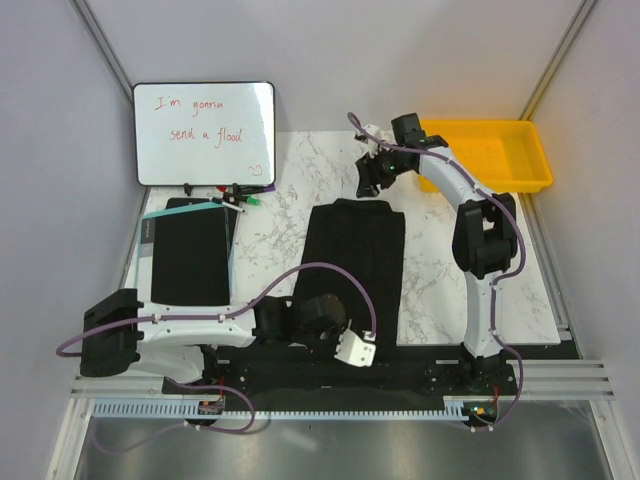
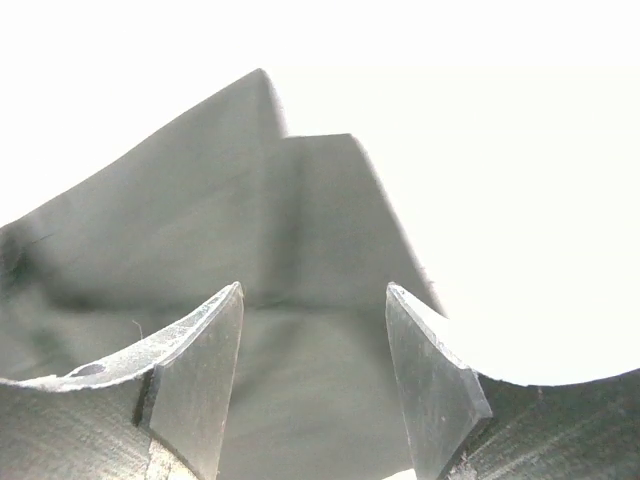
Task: Fold and stack the long sleeve shirts
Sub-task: Fold the shirt
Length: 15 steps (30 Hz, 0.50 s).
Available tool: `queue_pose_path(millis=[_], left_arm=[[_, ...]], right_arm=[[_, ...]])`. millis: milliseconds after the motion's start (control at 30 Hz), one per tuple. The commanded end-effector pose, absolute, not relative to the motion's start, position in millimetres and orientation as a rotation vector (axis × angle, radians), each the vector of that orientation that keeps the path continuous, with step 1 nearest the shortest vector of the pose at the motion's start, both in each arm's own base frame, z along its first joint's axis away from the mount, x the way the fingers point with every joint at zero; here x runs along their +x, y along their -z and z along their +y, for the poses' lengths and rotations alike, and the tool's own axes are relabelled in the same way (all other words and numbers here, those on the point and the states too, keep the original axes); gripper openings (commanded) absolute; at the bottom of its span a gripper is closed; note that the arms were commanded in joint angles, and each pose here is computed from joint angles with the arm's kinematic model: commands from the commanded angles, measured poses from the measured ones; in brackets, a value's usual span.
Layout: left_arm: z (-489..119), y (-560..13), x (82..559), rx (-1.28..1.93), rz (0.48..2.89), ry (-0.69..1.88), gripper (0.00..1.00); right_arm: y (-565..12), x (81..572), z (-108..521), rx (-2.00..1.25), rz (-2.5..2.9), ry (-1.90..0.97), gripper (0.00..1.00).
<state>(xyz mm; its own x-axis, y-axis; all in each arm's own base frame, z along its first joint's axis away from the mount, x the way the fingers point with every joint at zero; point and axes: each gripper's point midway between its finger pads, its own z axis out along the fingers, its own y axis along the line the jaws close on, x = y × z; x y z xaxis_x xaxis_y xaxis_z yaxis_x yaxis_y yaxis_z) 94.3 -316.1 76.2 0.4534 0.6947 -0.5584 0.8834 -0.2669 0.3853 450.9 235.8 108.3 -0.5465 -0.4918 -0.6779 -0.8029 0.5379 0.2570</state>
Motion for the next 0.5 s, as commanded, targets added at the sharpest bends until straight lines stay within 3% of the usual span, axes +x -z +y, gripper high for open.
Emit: queue_pose_path(millis=[0, 267, 467], left_arm=[[-306.9, -108.9, 50.9, 2.047, 1.550, 0.623, 0.02], [-327.3, -146.0, 57.0, 2.043, 1.493, 0.649, 0.02], [-345.8, -170.5, 121.1, 1.973, 1.460, 0.606, 0.02]], right_arm=[[-83.8, 482.9, 212.0, -1.048, 2.282, -0.669, 0.67], [-40.3, 459.2, 220.3, -1.107, 2.351, -0.765, 0.58], [-21.8, 427.3, 230.8, -1.188, 2.362, -0.889, 0.42]])
